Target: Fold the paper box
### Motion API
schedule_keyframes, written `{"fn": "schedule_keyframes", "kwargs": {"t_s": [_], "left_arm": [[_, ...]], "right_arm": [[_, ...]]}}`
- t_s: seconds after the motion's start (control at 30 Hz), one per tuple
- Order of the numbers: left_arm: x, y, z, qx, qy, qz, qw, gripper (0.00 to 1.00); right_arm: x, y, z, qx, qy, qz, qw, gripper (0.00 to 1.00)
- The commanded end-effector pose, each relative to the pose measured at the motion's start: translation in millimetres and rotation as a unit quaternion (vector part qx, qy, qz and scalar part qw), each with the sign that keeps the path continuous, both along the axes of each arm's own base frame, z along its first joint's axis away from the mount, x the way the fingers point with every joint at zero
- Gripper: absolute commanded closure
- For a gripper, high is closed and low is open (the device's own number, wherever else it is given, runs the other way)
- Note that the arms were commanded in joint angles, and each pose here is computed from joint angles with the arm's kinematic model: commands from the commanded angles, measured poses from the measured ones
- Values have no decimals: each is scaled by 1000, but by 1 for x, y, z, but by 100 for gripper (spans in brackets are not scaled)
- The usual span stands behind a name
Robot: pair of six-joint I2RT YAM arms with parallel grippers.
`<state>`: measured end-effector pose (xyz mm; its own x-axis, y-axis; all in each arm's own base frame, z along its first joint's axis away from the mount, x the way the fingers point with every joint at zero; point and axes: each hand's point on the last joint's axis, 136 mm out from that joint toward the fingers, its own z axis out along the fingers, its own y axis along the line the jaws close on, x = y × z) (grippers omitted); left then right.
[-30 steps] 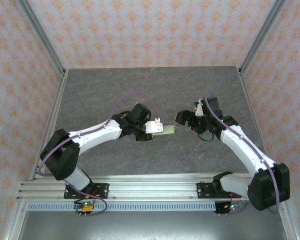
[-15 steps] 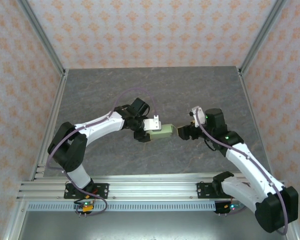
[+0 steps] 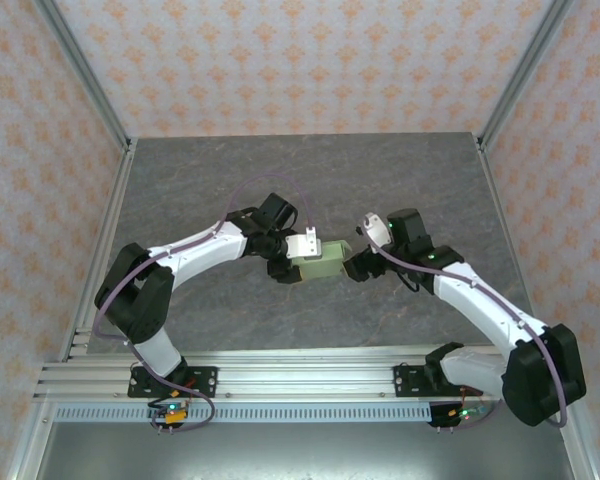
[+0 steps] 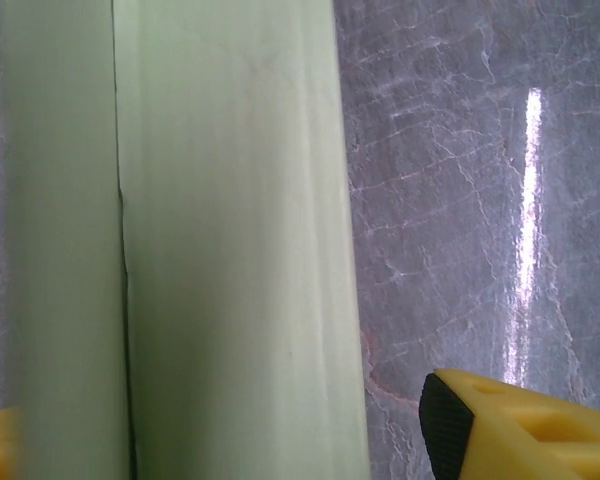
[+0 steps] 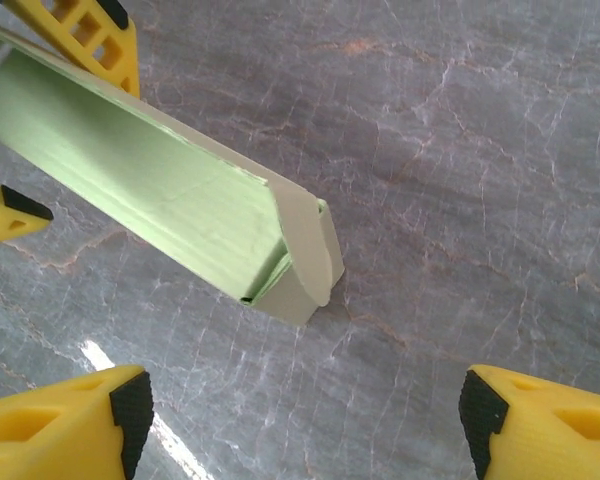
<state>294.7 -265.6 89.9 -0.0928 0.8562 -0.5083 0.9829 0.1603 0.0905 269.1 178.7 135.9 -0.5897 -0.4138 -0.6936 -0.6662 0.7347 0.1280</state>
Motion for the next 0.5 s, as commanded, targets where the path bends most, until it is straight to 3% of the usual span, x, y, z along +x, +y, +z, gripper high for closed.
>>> {"fn": "schedule_keyframes", "kwargs": {"t_s": [0.0, 0.2, 0.47], "left_arm": [[13, -4, 17, -23, -20, 14, 999, 31], [11, -6, 22, -42, -27, 13, 999, 30], [10, -5, 29, -51, -38, 14, 998, 30]], "right_arm": [[10, 11, 14, 14, -24, 17, 999, 25], [16, 16, 10, 24, -16, 7, 1000, 44], [32, 17, 12, 12, -33, -23, 999, 49]]}}
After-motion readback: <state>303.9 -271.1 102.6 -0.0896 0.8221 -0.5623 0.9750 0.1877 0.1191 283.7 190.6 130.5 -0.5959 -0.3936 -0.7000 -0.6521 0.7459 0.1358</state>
